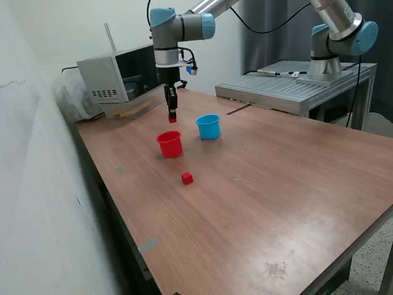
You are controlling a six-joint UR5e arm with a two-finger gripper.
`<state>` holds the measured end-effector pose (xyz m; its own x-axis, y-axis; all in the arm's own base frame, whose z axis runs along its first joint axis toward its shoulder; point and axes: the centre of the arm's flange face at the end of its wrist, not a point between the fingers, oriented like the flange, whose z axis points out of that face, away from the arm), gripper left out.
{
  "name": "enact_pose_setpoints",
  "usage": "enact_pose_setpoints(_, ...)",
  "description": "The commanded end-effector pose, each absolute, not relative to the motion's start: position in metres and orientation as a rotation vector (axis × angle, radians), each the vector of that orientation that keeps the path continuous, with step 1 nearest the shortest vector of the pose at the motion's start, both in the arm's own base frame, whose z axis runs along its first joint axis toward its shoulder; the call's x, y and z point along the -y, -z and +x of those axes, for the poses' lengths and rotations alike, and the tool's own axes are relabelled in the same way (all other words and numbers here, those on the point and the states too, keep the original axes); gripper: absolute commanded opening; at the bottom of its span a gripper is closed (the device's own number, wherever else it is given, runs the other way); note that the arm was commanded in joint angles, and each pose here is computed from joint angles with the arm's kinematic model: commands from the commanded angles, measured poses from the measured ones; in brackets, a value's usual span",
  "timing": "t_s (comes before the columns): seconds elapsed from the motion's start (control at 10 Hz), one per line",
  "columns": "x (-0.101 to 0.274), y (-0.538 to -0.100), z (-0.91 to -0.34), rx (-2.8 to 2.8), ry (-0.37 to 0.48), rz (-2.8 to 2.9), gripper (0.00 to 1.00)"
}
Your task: Place red objects in the red bin, and blue objects in the blue bin.
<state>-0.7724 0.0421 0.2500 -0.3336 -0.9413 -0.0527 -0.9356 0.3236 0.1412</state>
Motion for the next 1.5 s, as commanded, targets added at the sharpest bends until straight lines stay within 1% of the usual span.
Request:
enact_pose_setpoints(0.0,-0.042,-0.251,-0.774,2.519,0.243,1.776,0.00)
enact_pose_setpoints(0.6,-0.042,-0.252,-0.775,2.514,0.263,1.762,0.00)
enact_pose_setpoints(0.7,-0.043,-0.252,-0.775,2.514,0.263,1.762,1.00)
enact_pose_setpoints(1.1,-0.044,-0.256,-0.773,2.512,0.270,1.757,1.00)
enact_pose_setpoints(1.3,-0.038,-0.252,-0.763,2.520,0.243,1.774,1.00)
enact_pose_setpoints(1.4,-0.029,-0.267,-0.754,2.494,0.250,1.792,1.00)
